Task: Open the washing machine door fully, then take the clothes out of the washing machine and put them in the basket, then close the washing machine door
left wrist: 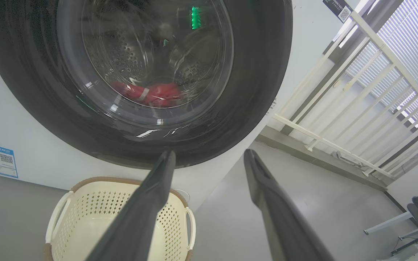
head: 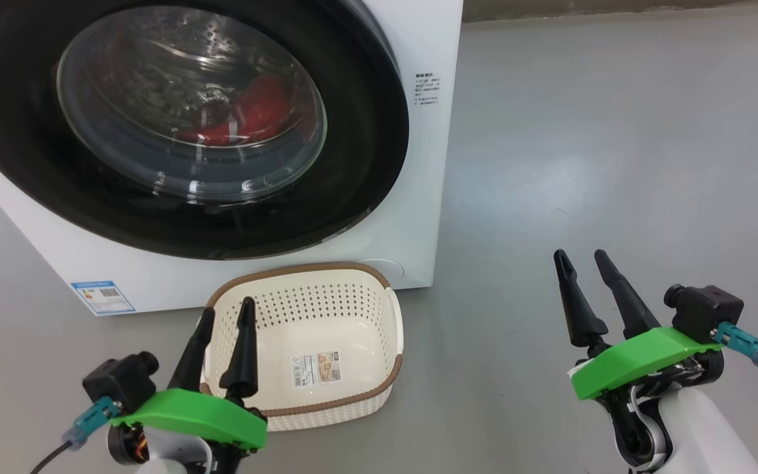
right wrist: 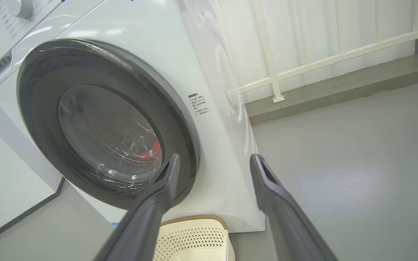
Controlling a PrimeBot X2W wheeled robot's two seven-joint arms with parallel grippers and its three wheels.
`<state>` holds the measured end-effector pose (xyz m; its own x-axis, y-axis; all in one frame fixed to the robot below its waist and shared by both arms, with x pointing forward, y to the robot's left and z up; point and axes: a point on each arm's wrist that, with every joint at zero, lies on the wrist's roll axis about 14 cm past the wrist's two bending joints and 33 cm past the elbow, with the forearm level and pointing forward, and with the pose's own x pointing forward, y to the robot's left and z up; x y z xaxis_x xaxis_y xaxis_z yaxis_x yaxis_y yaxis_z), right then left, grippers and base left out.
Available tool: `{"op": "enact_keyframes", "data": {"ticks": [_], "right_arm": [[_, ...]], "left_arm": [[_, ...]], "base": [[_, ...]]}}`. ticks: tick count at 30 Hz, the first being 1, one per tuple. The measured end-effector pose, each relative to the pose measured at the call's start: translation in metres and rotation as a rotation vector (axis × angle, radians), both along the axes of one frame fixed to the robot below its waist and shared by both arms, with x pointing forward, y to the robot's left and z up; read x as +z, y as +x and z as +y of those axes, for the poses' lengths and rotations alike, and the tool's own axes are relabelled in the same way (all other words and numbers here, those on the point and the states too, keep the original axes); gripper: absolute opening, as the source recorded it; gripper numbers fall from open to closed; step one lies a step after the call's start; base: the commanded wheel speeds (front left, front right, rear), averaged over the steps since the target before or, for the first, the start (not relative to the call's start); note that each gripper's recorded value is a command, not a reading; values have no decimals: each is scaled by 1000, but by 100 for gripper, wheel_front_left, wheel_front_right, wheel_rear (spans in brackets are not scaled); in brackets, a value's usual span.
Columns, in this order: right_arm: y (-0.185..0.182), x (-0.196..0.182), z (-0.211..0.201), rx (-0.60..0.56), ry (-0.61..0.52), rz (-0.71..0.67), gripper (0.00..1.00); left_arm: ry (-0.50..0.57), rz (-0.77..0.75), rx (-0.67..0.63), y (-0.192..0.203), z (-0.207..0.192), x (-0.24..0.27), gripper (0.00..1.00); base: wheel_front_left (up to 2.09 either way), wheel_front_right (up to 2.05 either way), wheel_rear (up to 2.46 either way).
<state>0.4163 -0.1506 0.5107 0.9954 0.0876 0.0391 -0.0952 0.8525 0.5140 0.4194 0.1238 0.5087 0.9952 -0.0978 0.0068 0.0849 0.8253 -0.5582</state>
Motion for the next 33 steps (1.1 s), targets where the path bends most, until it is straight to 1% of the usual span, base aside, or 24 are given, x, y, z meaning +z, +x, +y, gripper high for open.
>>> {"op": "enact_keyframes", "data": {"ticks": [6,13,21,26,33], "right_arm": [[9,13,6,16,-65,-52,100],[8,15,12,38,-148,-73,100],[13,32,20,66,-245,-143,100],[12,33,25,81,-290,-161,100],[11,30,28,90,-280,-151,100]], "left_arm": [[48,-29,-11,4,-5,5,100],[118,-83,-25,7,-10,17,100],[204,-137,-42,9,-18,27,100],[241,-163,-56,9,-23,32,100],[244,-170,-63,9,-25,34,100]], "base": [[0,0,0],[0,0,0],[0,0,0],[0,0,0],[0,0,0]]}}
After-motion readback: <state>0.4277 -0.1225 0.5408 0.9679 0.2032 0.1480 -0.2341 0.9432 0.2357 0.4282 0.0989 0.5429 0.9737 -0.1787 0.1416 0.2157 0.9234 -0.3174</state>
